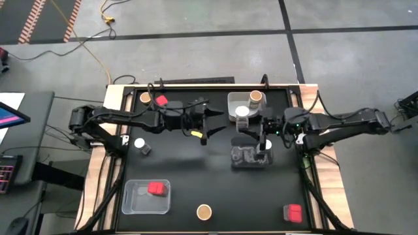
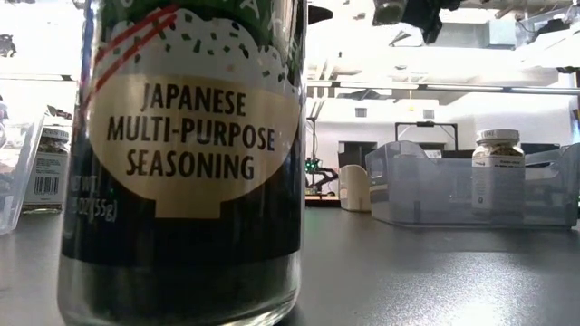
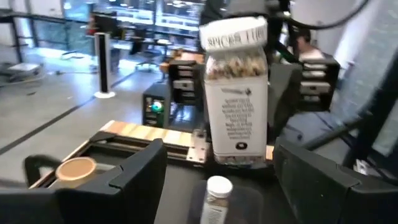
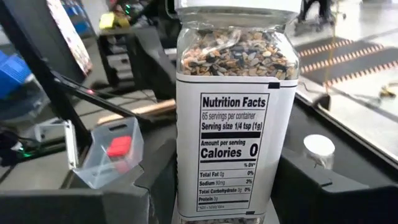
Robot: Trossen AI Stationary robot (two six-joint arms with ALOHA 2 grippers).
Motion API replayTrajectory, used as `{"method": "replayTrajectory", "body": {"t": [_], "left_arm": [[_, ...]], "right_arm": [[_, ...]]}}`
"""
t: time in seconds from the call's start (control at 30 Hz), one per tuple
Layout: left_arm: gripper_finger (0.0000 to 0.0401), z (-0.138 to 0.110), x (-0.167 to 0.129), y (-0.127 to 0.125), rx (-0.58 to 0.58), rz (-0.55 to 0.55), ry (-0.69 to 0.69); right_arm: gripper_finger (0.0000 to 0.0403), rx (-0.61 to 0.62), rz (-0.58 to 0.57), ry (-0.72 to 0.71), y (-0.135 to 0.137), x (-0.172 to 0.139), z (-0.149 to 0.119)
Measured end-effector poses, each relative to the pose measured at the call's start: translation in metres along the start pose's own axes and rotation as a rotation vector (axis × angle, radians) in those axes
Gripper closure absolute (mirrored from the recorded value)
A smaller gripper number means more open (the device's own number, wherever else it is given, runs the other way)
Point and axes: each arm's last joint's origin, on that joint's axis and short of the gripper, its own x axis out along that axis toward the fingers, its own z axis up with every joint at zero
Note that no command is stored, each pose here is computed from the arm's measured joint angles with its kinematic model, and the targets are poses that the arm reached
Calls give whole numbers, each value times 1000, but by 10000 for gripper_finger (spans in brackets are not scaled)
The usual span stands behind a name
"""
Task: Sort spices by type
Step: Put the center left white spice bottle in the black bin
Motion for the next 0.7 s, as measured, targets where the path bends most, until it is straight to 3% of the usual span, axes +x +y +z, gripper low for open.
{"method": "replayTrajectory", "body": {"t": [0.17,0.33,0.53,0.7], "left_arm": [[122,2,0,-1,9,-21,-20],[122,-9,13,-4,-95,-35,-11],[122,-7,37,-19,-42,-80,-44],[122,-2,38,-20,-11,-75,-56]], "right_arm": [[175,-78,25,-13,6,5,-1],[175,-117,31,-26,7,7,-1],[175,-125,29,-22,6,3,0],[175,-138,49,-23,6,-2,2]]}}
